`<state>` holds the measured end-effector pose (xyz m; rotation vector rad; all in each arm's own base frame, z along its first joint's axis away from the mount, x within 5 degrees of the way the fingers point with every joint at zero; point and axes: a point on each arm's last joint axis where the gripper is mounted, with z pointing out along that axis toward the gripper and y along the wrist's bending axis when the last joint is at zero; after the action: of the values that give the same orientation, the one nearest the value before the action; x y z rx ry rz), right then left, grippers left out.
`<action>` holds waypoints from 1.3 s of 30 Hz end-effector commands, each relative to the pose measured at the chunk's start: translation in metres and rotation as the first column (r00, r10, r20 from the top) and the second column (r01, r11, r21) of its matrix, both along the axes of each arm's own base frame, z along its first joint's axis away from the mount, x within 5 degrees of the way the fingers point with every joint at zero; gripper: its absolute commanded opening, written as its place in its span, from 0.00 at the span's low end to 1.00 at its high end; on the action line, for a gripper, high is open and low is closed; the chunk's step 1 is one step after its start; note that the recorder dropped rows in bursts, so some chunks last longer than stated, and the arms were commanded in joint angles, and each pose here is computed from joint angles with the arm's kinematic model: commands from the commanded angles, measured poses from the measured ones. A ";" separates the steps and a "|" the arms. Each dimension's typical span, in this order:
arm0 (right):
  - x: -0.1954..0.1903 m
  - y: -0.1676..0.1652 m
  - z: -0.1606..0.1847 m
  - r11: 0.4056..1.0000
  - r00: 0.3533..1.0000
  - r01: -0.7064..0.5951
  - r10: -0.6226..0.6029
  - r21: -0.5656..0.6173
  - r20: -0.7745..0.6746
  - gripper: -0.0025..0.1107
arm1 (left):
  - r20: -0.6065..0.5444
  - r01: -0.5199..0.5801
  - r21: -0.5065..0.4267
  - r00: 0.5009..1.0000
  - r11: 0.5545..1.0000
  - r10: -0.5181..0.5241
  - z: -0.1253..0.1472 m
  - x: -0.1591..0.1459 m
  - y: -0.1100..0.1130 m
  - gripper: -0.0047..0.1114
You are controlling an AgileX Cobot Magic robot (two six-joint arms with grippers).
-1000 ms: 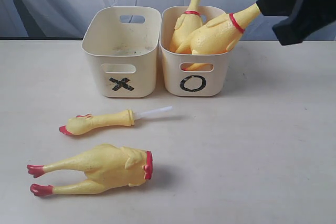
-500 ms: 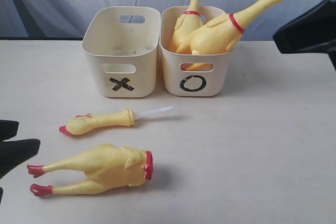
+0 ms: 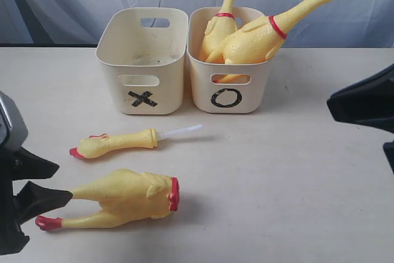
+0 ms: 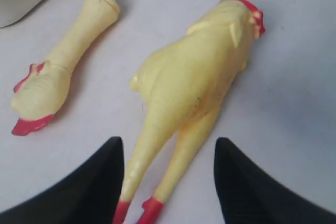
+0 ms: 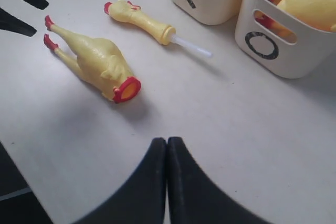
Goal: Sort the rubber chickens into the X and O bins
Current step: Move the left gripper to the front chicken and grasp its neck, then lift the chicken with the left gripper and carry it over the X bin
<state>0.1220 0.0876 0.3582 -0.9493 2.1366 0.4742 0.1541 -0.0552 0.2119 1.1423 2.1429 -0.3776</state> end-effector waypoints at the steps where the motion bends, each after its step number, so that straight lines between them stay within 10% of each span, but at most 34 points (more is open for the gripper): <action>1: -0.001 0.000 -0.009 1.000 1.000 0.011 -0.011 0.014 -0.006 0.02 | 0.078 0.155 0.091 0.984 0.984 -0.162 -0.008 0.009 -0.001 0.48; 31: 0.000 0.002 -0.007 0.999 1.000 0.019 -0.019 0.049 0.003 0.02 | 0.009 0.270 0.188 0.961 0.944 -0.276 -0.058 0.044 -0.021 0.54; 39: 0.000 0.002 -0.007 0.999 1.000 0.019 -0.019 0.049 0.003 0.02 | 0.013 0.262 0.210 0.963 0.942 -0.271 -0.060 0.046 -0.020 0.26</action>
<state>0.1229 0.0890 0.3501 -0.9107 2.1351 0.5046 0.1978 -0.0734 0.1510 1.5569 2.0352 -0.2587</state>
